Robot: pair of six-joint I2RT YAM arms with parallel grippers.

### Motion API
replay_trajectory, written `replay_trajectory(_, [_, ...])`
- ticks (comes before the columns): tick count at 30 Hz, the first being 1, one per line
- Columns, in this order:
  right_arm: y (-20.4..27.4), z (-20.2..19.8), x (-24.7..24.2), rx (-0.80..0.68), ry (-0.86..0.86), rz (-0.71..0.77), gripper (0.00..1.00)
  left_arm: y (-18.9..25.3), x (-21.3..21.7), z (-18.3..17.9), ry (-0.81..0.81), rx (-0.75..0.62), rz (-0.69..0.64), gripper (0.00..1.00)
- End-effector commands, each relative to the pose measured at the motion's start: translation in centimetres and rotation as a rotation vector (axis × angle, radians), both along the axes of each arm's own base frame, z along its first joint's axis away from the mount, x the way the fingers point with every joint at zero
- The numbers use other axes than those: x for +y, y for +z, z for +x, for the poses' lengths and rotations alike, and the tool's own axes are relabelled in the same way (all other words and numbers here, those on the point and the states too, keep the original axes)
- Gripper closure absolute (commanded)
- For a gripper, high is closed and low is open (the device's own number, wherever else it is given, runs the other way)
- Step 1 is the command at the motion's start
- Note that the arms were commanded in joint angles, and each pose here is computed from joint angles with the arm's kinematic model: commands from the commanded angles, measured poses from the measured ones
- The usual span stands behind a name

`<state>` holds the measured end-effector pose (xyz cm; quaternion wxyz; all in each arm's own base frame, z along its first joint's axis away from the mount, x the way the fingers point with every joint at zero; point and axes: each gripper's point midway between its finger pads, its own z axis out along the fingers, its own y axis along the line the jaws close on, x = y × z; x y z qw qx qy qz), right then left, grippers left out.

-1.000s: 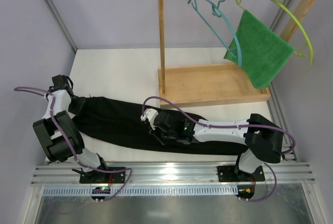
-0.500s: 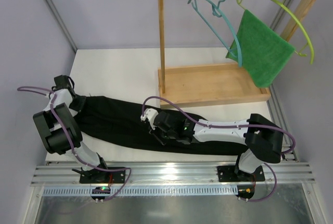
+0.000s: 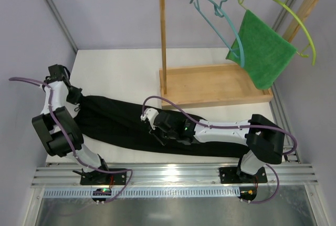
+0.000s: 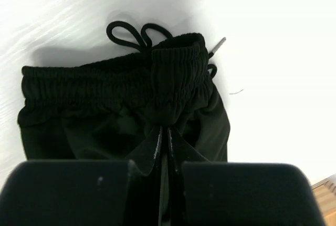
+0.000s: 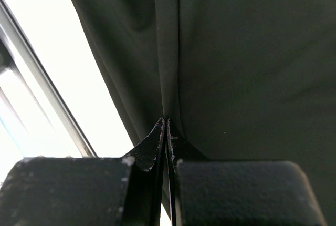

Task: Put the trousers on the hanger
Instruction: Fold the trousers

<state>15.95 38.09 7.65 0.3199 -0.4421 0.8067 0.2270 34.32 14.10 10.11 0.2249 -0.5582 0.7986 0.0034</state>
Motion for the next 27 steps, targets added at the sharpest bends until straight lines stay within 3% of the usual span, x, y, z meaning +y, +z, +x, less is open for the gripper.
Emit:
replay_trajectory(1, [3.5, 0.1, 2.1, -0.023, 0.016, 0.100, 0.96, 2.0, 0.3, -1.8, -0.011, 0.040, 0.046, 1.00])
replay_trajectory(5, [4.2, -1.5, 3.0, 0.045, 0.066, 0.165, 0.96, 1.7, -1.0, -3.5, -0.037, 0.077, 0.005, 1.00])
replay_trajectory(12, [-0.7, -4.3, 1.3, 0.189, 0.039, 0.225, 0.96, -1.3, -1.8, -9.1, -0.004, 0.148, 0.022, 0.99])
replay_trajectory(18, [-4.2, -3.1, -1.0, 0.157, -0.055, 0.093, 0.96, -2.5, -1.4, -11.7, 0.058, 0.187, -0.022, 0.99])
replay_trajectory(24, [-3.1, -2.6, -0.8, 0.151, -0.091, 0.113, 0.96, 1.0, 0.0, -11.8, 0.038, 0.179, 0.071, 0.99])
replay_trajectory(27, [-1.1, -2.5, -0.5, 0.154, -0.100, 0.135, 0.85, 0.7, -0.2, -12.4, 0.026, 0.194, 0.068, 1.00])
